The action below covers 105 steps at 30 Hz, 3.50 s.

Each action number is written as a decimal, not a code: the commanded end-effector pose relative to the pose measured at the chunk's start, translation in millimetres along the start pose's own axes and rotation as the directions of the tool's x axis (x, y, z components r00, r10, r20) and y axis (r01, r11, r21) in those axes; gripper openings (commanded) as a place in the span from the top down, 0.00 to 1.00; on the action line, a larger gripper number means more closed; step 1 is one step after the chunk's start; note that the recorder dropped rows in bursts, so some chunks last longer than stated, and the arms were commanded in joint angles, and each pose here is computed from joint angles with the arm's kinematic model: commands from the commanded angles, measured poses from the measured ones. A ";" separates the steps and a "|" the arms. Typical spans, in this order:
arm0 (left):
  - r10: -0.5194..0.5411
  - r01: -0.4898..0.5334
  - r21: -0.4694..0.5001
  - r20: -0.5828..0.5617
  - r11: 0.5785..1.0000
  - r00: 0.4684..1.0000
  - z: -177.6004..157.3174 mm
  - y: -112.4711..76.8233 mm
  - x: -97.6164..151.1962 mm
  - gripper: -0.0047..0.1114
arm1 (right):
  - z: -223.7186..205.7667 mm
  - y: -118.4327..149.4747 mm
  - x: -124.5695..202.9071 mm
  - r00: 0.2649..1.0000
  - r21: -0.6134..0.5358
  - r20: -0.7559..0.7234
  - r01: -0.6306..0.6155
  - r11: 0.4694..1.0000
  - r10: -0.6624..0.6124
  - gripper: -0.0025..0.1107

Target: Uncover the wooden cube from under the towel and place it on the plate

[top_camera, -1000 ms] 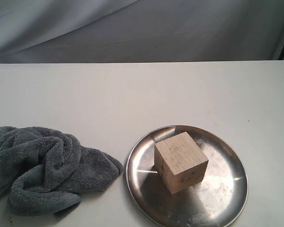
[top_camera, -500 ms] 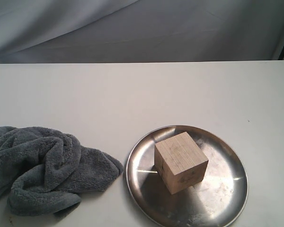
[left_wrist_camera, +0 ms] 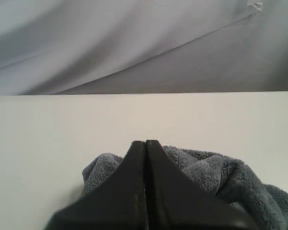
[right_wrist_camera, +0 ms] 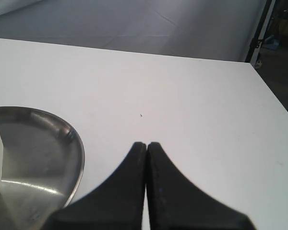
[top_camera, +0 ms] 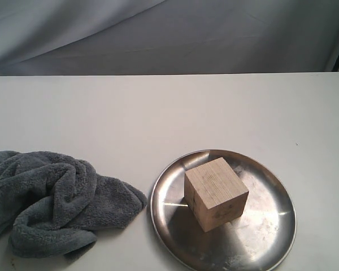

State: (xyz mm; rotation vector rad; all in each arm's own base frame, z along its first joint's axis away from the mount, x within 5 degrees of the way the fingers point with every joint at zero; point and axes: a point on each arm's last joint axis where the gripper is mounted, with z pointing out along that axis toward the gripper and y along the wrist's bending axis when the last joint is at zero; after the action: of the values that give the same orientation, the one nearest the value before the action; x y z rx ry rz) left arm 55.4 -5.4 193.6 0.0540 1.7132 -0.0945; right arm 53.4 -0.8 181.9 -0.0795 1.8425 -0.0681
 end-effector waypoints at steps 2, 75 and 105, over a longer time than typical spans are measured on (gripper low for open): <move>-0.006 0.006 -0.005 -0.038 1.000 0.999 0.0 0.4 4.7 0.96 | 0.0 0.3 0.1 1.000 -0.003 0.012 -0.001 1.000 0.001 0.98; 0.037 -0.043 -0.077 -0.082 0.996 0.996 -0.4 5.2 8.5 0.96 | 0.0 0.3 0.1 1.000 -0.003 0.012 -0.001 1.000 0.001 0.98; 0.035 -0.041 -0.077 -0.082 0.996 0.996 -0.4 5.2 8.5 0.96 | 0.0 0.3 0.1 1.000 -0.003 0.012 -0.001 1.000 0.001 0.98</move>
State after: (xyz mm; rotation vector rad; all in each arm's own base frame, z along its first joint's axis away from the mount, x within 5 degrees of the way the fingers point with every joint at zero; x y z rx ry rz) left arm 54.0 -0.2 185.3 0.0301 1.8056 0.0085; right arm 53.4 -0.8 181.9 -0.0795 1.8425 -0.0681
